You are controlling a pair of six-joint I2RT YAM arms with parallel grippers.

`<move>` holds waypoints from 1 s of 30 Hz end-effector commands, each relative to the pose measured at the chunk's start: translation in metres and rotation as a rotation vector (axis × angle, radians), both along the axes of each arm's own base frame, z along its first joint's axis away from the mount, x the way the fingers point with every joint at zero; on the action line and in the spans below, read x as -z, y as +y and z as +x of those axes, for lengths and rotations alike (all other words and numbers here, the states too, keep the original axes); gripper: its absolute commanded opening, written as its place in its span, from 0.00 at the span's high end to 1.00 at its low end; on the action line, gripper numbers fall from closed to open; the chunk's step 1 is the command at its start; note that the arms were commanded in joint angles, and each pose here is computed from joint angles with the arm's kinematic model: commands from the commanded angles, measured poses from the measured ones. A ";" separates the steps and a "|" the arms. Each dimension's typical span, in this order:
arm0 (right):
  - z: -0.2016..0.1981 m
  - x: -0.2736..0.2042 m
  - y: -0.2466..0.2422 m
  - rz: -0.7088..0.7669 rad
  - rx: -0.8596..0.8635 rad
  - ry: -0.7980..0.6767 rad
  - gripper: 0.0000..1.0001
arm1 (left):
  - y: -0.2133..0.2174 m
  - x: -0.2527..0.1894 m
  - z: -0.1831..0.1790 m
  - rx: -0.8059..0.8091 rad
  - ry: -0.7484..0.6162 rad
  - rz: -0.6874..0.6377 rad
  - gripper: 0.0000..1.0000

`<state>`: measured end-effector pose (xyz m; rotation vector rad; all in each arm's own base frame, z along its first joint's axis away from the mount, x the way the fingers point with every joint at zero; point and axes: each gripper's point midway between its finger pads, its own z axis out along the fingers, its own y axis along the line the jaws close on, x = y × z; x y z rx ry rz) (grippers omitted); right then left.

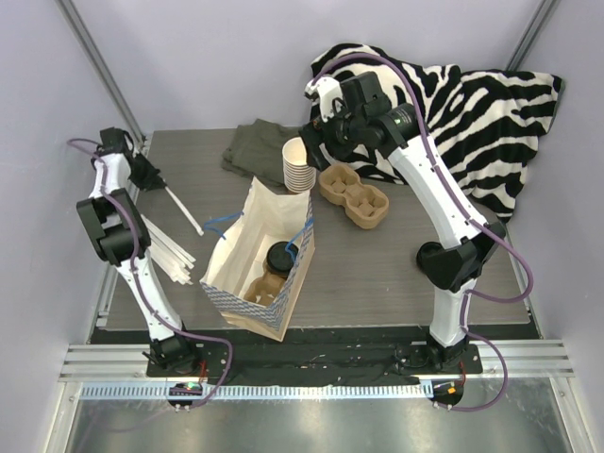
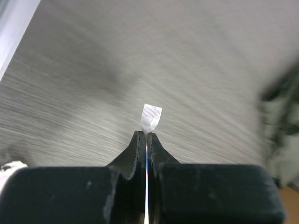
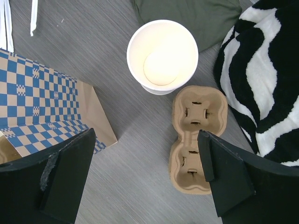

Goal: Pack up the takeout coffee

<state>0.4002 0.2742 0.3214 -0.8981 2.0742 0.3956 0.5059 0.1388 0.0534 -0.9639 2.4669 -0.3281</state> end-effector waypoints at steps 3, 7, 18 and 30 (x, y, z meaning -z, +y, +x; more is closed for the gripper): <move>0.001 -0.031 -0.006 0.032 0.032 -0.077 0.00 | -0.005 -0.170 0.032 0.076 -0.430 0.115 1.00; 0.002 -0.040 -0.009 0.044 0.056 -0.113 0.00 | -0.022 -0.267 0.015 0.163 -0.616 0.231 1.00; 0.003 -0.057 -0.014 0.097 0.104 -0.179 0.00 | -0.100 -0.465 -0.082 0.407 -1.069 0.364 1.00; -0.005 -0.066 -0.024 0.107 0.129 -0.204 0.00 | -0.241 -0.526 -0.188 0.804 -1.298 0.217 1.00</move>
